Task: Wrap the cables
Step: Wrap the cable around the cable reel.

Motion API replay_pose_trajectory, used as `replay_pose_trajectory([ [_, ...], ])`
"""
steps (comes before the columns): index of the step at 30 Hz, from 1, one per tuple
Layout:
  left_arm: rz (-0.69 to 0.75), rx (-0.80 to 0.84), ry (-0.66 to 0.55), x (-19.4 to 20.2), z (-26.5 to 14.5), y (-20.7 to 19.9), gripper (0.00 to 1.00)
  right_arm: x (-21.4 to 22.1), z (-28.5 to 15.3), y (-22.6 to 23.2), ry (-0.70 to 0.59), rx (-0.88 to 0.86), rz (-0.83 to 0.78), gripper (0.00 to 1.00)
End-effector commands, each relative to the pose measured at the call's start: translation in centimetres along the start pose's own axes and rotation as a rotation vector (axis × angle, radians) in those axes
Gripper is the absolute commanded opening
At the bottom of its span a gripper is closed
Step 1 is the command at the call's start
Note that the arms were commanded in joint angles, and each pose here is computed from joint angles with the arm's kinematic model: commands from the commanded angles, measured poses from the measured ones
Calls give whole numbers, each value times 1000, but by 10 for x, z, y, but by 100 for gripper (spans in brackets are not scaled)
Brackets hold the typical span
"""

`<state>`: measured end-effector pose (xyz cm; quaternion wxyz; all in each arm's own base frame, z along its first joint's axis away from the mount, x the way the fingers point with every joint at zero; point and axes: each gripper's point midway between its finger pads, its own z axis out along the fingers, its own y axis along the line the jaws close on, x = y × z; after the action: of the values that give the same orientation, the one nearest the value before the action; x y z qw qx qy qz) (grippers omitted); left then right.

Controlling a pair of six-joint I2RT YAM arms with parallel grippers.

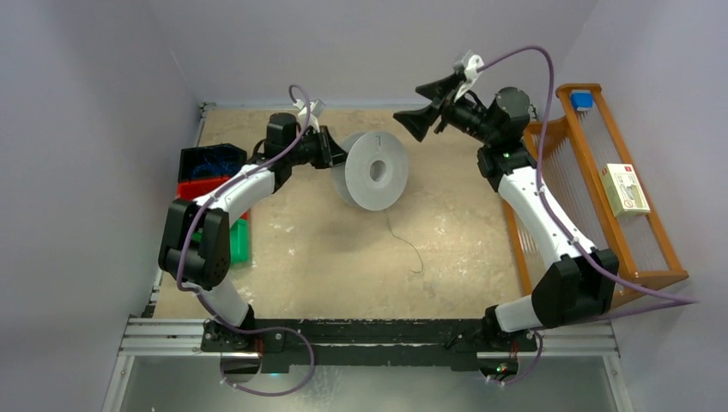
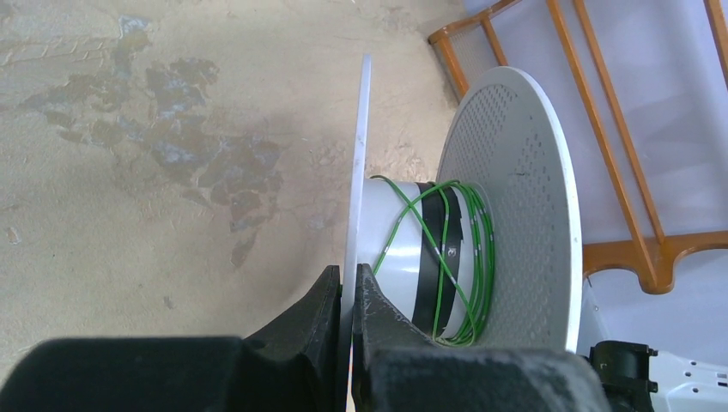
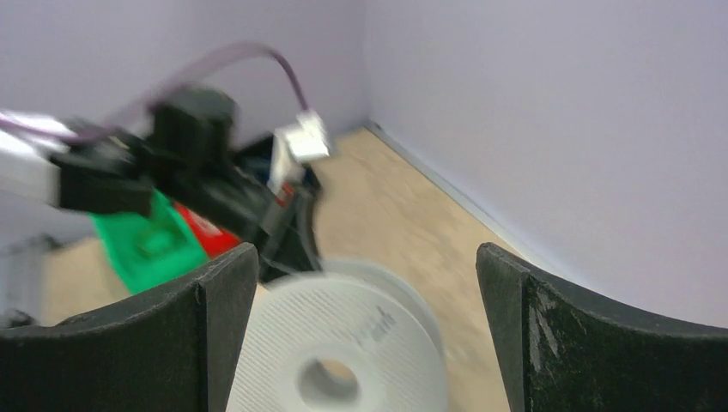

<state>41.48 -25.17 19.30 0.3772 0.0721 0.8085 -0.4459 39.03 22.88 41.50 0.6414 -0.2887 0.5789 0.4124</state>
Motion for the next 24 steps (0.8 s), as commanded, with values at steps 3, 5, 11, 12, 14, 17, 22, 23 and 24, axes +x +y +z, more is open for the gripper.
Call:
replay_pose_trajectory([
  [3, 96, 72, -98, -33, -14, -31, 0, 103, -46, -43, 327, 165, -255, 99],
  [5, 91, 57, -104, -34, -13, -27, 0, 128, -59, -37, 432, 109, -295, 98],
  [11, 83, 32, -116, -37, -12, -19, 0, 208, -109, -9, 693, -50, -380, 93],
  [12, 82, 29, -119, -38, -13, -18, 0, 220, -117, -5, 733, -68, -388, 92],
  [14, 78, 23, -124, -40, -14, -15, 0, 242, -131, 2, 810, -101, -403, 90],
  [17, 75, 13, -132, -41, -16, -12, 0, 273, -151, 16, 919, -181, -398, 89],
  [22, 79, 4, -144, -44, -18, -9, 0, 304, -171, 46, 1032, -321, -372, 88],
  [23, 80, 3, -145, -44, -18, -9, 0, 307, -172, 52, 1041, -342, -374, 88],
  [24, 81, 1, -146, -44, -18, -9, 0, 309, -171, 57, 1046, -357, -383, 88],
])
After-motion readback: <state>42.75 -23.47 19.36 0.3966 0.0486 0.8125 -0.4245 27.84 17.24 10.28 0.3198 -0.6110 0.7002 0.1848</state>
